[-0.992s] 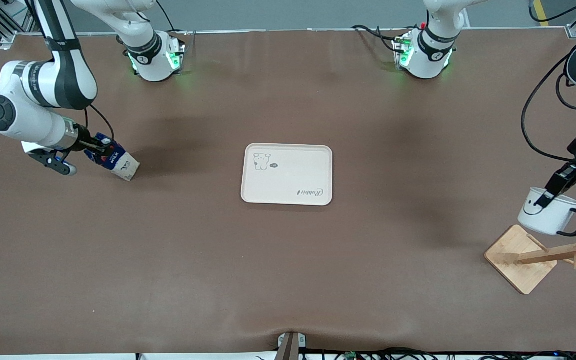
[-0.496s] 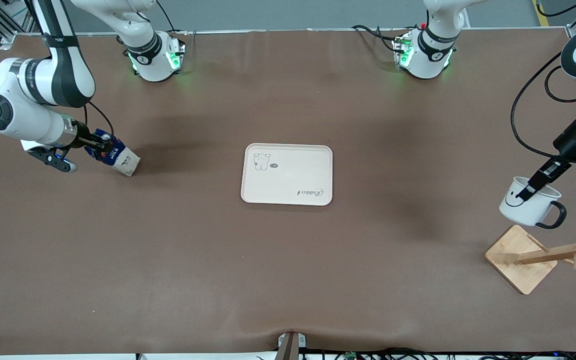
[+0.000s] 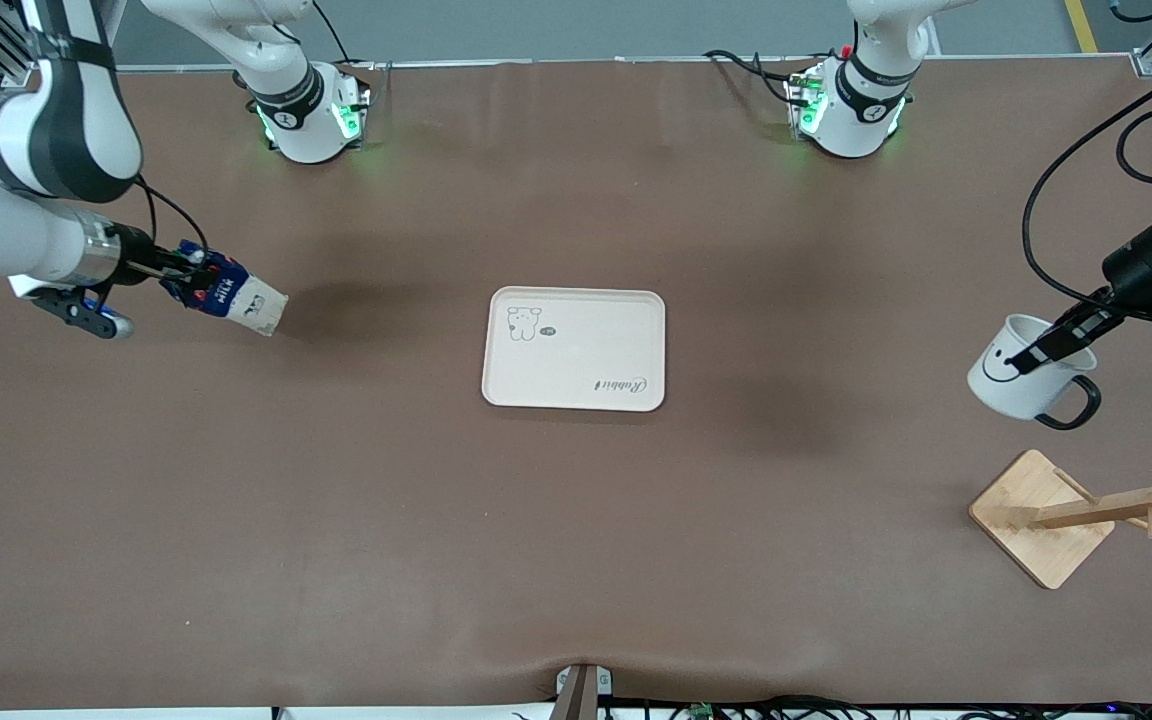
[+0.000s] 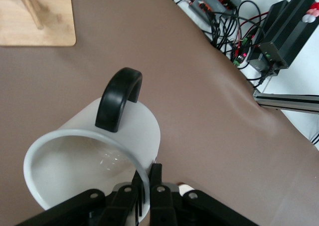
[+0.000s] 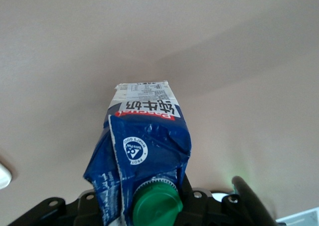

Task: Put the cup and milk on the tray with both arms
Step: 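Carry the mug toward the tray while the right gripper lifts the carton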

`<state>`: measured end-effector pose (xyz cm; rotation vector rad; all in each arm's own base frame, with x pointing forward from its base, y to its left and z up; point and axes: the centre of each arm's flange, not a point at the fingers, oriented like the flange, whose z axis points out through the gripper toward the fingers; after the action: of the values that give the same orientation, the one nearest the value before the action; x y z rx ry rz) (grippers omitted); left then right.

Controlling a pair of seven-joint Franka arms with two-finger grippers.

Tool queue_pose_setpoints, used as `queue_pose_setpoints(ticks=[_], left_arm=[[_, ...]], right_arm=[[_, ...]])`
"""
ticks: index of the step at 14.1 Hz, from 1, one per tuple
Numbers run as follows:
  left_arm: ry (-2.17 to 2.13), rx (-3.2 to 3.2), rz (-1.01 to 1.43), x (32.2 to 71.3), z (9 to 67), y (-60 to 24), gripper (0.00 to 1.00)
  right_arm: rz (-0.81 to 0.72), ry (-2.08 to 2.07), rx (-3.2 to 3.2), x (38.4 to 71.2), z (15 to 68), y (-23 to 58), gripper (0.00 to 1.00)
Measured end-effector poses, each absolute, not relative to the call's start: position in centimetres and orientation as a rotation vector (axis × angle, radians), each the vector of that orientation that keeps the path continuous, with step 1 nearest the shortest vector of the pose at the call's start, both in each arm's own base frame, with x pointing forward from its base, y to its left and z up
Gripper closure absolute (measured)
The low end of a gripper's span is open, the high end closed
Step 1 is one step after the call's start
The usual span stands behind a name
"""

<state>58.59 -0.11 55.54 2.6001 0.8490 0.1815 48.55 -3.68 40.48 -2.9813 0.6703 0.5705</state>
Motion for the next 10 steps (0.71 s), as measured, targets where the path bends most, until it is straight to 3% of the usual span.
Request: queue_pose_setpoints(ticks=[10], left_arm=[[1.178, 2.534, -0.160, 58.4, 51.8, -14.0, 0.93]], right_arm=[[0.605, 0.550, -2.928, 53.9, 50.5, -1.8, 0.50]])
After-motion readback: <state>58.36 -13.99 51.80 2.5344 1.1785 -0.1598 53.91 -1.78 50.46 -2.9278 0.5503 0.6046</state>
